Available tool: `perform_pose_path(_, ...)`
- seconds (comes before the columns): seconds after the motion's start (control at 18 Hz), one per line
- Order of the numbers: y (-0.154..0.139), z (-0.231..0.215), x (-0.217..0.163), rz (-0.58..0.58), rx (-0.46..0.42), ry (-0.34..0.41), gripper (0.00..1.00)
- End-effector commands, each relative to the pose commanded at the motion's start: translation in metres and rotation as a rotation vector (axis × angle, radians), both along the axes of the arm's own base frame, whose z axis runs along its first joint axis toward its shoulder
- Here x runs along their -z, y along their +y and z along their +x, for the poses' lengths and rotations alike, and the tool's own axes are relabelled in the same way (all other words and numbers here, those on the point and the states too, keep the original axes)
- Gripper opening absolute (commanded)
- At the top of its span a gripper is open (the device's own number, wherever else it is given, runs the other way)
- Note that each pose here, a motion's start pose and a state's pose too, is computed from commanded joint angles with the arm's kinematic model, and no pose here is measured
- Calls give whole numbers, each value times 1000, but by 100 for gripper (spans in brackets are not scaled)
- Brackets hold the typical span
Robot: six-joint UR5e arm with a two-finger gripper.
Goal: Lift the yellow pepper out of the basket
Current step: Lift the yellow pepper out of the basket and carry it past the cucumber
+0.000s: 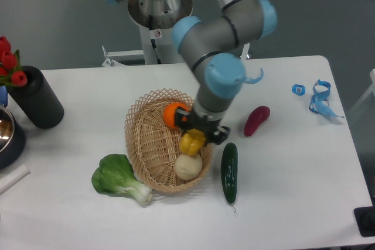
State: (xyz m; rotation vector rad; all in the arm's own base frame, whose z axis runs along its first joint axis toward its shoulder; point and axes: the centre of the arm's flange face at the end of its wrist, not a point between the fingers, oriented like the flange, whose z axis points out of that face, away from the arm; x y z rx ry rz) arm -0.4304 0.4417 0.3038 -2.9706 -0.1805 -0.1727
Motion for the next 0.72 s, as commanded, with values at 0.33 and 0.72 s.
perform_pose_path(0.33,-52,-35,14,-9,49,-1,48)
perform_pose_path(0.72,-119,-119,-12,11,59,104,48)
